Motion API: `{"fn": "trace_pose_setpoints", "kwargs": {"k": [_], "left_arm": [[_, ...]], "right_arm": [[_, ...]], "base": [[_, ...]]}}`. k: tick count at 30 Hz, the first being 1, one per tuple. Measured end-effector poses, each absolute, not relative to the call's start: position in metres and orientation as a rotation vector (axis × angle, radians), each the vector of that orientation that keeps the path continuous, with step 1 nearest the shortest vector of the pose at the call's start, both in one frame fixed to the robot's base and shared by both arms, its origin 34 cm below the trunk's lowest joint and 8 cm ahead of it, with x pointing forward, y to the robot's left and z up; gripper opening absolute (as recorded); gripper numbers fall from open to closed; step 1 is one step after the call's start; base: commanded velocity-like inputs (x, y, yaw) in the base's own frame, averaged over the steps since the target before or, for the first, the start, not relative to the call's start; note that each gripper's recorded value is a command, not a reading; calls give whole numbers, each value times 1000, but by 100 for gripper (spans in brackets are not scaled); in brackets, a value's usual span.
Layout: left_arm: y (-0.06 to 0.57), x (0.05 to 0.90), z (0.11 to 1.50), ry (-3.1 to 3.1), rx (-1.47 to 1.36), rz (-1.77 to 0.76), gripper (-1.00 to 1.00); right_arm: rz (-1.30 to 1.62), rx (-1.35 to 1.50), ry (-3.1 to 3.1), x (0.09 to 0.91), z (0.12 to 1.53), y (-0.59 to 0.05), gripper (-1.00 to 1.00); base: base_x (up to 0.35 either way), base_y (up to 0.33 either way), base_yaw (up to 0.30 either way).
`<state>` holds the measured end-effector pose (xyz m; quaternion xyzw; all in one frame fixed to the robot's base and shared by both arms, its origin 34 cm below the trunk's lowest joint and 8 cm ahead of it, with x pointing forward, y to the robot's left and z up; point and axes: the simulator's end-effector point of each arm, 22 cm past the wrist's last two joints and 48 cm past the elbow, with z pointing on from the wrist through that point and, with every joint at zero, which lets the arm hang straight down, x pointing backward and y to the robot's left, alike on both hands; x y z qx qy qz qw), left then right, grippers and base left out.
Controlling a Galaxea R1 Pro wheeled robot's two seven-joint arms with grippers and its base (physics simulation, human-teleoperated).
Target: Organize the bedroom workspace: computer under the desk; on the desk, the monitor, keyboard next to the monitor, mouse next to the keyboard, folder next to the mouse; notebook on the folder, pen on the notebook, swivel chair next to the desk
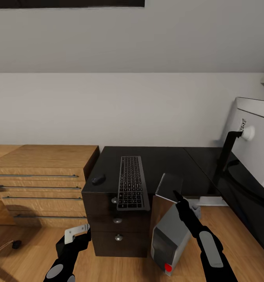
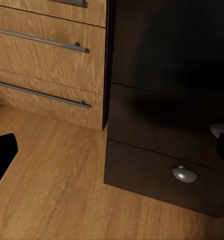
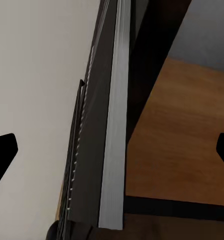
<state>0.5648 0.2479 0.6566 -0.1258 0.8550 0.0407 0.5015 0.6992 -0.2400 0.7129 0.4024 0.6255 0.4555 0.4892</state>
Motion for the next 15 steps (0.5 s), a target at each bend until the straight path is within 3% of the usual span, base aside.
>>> {"fn": "trace_pose_setpoints", "kwargs": {"k": [6,15], "left_arm": [[248,565,657,2065,-304,98,100],[248,565,656,2068,-304,99,100]], "right_arm": [[1106,978,1520,699,713,-240,100],[1103,979,1515,700,713,-243,100]], "base": [[-43,0,0],[-279,0,0]]}}
